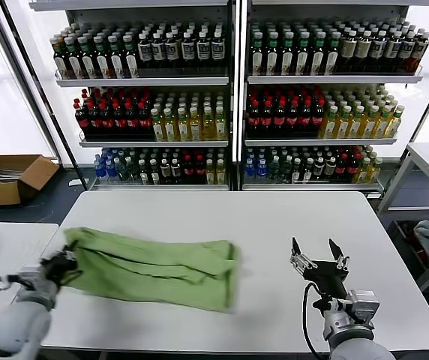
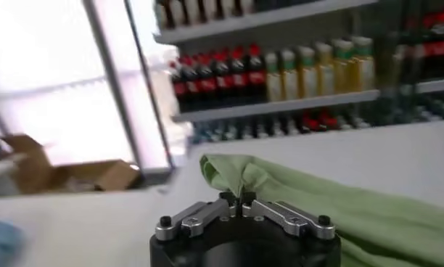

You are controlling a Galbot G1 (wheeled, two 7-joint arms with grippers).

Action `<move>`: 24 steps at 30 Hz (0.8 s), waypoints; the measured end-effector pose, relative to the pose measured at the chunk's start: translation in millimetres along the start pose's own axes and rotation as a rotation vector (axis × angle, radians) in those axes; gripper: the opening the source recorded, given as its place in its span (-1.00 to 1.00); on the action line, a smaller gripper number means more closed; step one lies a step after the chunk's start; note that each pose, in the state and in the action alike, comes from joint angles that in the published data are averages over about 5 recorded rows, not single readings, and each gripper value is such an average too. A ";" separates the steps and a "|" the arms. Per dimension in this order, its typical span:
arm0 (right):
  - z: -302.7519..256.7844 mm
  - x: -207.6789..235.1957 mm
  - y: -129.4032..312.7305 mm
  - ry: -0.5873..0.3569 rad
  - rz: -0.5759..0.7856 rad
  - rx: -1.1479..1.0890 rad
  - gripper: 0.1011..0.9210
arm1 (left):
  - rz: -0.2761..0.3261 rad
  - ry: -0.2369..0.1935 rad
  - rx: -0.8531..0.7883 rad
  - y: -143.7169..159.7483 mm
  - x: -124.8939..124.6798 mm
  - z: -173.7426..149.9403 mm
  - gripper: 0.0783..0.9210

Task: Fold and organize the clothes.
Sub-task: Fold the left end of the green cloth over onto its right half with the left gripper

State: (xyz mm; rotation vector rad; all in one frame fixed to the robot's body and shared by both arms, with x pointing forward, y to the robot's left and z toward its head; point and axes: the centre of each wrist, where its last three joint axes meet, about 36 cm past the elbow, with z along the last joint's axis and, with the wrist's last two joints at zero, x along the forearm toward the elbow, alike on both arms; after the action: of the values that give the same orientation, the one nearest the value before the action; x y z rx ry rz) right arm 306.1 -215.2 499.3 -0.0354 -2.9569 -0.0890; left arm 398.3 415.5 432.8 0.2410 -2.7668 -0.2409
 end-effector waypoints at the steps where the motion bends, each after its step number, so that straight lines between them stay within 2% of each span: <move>1: -0.1 -0.3 1.0 0.000 -0.001 -0.001 0.76 | -0.023 -0.009 -0.017 14.6 -2.1 -6.9 -0.96; 5: -0.2 0.0 3.9 -0.001 -0.001 -0.004 0.76 | -0.086 -0.043 -0.074 55.3 -3.2 -33.3 -0.96; 10: -0.7 3.2 3.7 -0.004 0.004 -0.005 0.76 | -0.089 -0.066 -0.115 59.7 3.7 -49.3 -0.96; 15: -1.1 7.9 -0.3 -0.005 0.019 -0.005 0.76 | -0.025 -0.062 -0.126 26.0 11.6 -44.4 -0.96; 24: 2.5 15.8 -9.2 0.003 0.062 -0.008 0.76 | 0.153 -0.053 -0.105 -64.6 29.1 -35.0 -0.96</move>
State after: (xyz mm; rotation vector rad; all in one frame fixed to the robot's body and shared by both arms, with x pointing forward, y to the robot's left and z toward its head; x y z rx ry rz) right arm 289.8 -223.9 499.2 -0.1278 -2.9498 -0.0922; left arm 392.8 342.3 462.0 -0.0043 -2.7968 -0.3558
